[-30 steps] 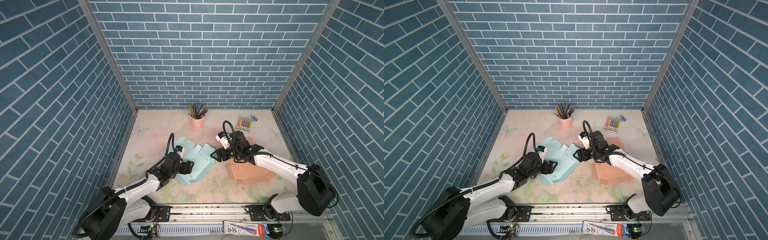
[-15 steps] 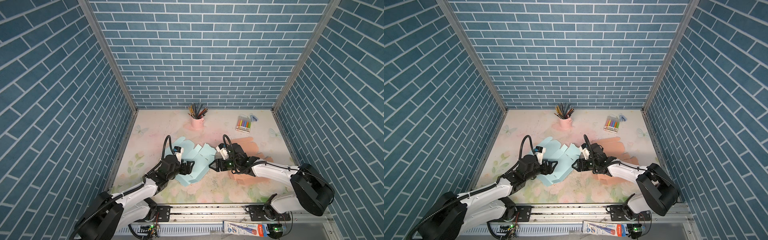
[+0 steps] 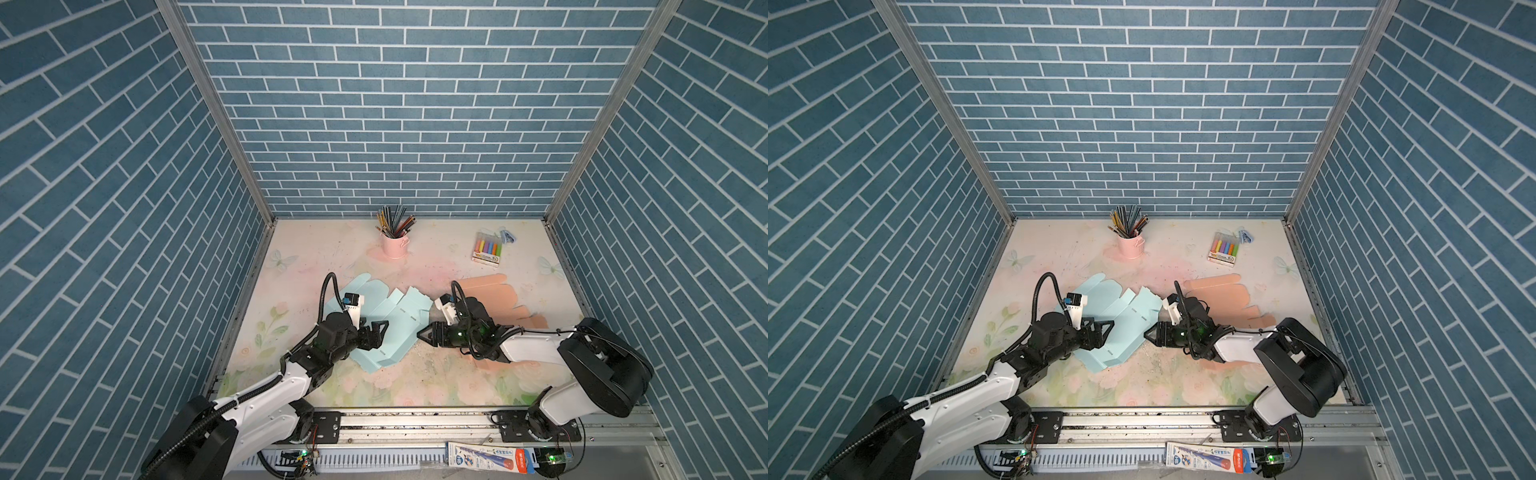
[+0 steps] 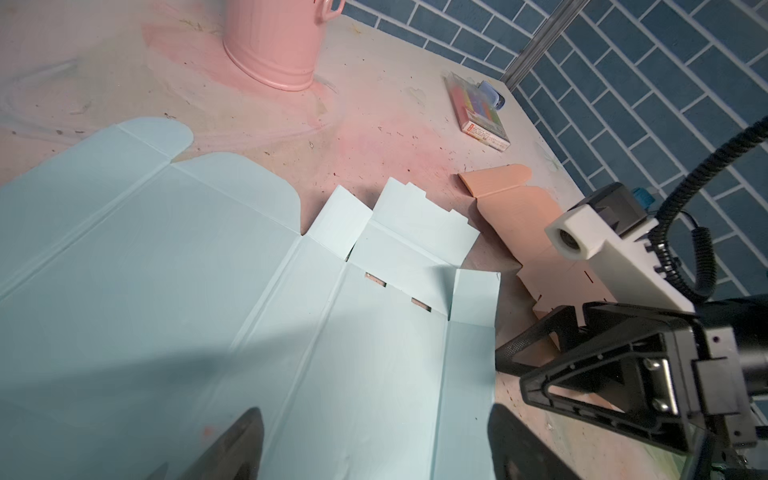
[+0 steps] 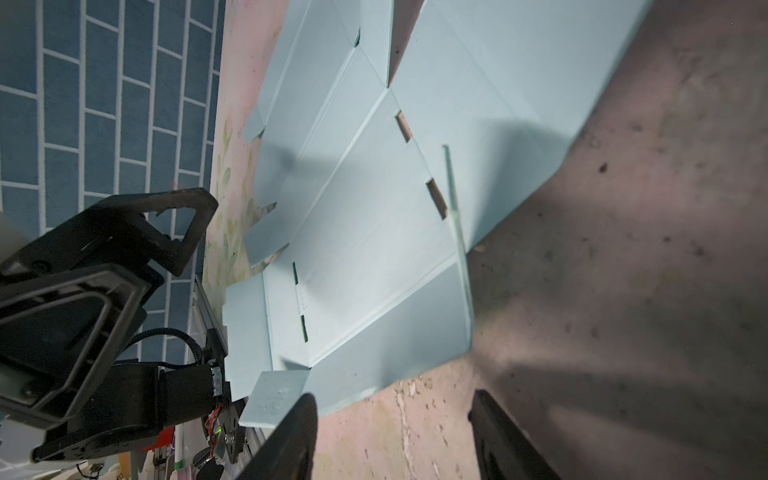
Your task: Fold the paper box
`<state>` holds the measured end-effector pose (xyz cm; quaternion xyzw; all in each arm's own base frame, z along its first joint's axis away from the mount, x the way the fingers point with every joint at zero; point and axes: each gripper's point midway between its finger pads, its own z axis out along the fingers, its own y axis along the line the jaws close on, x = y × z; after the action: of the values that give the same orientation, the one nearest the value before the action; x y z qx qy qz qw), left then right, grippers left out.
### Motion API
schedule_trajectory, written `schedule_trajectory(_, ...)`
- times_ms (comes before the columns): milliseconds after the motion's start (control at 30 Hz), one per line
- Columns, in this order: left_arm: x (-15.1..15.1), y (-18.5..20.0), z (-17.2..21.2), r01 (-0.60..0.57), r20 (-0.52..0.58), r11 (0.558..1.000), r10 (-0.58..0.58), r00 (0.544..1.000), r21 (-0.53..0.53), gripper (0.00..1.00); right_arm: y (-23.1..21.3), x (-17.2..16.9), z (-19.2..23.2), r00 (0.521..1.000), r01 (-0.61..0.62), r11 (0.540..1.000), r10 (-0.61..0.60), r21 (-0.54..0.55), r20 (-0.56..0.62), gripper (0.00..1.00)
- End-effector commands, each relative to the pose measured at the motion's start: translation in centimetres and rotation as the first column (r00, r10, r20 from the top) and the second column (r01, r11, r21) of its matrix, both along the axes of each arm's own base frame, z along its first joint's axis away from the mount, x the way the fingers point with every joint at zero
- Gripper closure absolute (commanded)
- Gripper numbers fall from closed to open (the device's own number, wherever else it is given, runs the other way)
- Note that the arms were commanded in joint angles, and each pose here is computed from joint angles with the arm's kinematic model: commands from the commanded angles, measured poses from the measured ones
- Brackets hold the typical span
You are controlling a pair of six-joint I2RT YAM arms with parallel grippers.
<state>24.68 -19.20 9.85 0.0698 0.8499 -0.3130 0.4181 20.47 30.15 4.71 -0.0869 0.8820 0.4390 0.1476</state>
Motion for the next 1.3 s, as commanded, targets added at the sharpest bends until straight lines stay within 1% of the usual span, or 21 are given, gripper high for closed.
schedule_trajectory(0, -0.1, 0.1, 0.6, -0.011, 0.014, 1.0, 0.012, 1.0, -0.023, 0.15, 0.6, 0.1, -0.3, 0.999, 0.023, 0.999, -0.022, 0.045, -0.029, 0.42)
schedule_trajectory(133, -0.3, 0.3, 0.5, -0.017, 0.017, 1.0, 0.018, 1.0, -0.025, 0.14, 0.8, 0.2, -0.7, 0.999, 0.03, 0.998, -0.028, 0.06, -0.04, 0.44)
schedule_trajectory(400, -0.5, 0.6, 0.1, -0.019, 0.02, 1.0, 0.019, 1.0, -0.016, 0.14, 1.0, 0.5, -1.1, 0.998, 0.049, 0.997, -0.046, 0.064, -0.053, 0.54)
schedule_trajectory(767, -0.7, 0.8, -0.4, -0.023, 0.017, 1.0, 0.024, 1.0, -0.009, 0.14, 1.0, 1.2, -1.1, 0.997, 0.066, 0.996, -0.064, 0.054, -0.042, 0.69)
schedule_trajectory(900, -0.8, 1.1, -0.6, -0.03, 0.018, 1.0, 0.03, 0.999, -0.009, 0.14, 0.8, 1.7, -0.6, 0.997, 0.075, 0.995, -0.073, 0.06, -0.033, 0.74)
schedule_trajectory(1000, -0.8, 1.1, -0.7, -0.03, 0.017, 1.0, 0.03, 0.999, -0.004, 0.14, 0.5, 2.1, -0.3, 0.997, 0.081, 0.995, -0.08, 0.055, -0.021, 0.75)
schedule_trajectory(1133, -0.7, 1.1, -0.7, -0.03, 0.014, 1.0, 0.03, 0.999, 0.008, 0.14, -0.3, 2.9, 0.0, 0.996, 0.091, 0.995, -0.091, 0.035, 0.002, 0.79)
schedule_trajectory(1267, -0.7, 1.1, -0.6, -0.027, 0.012, 1.0, 0.027, 1.0, 0.011, 0.14, -1.1, 3.7, 0.4, 0.995, 0.097, 0.995, -0.097, 0.01, 0.027, 0.82)
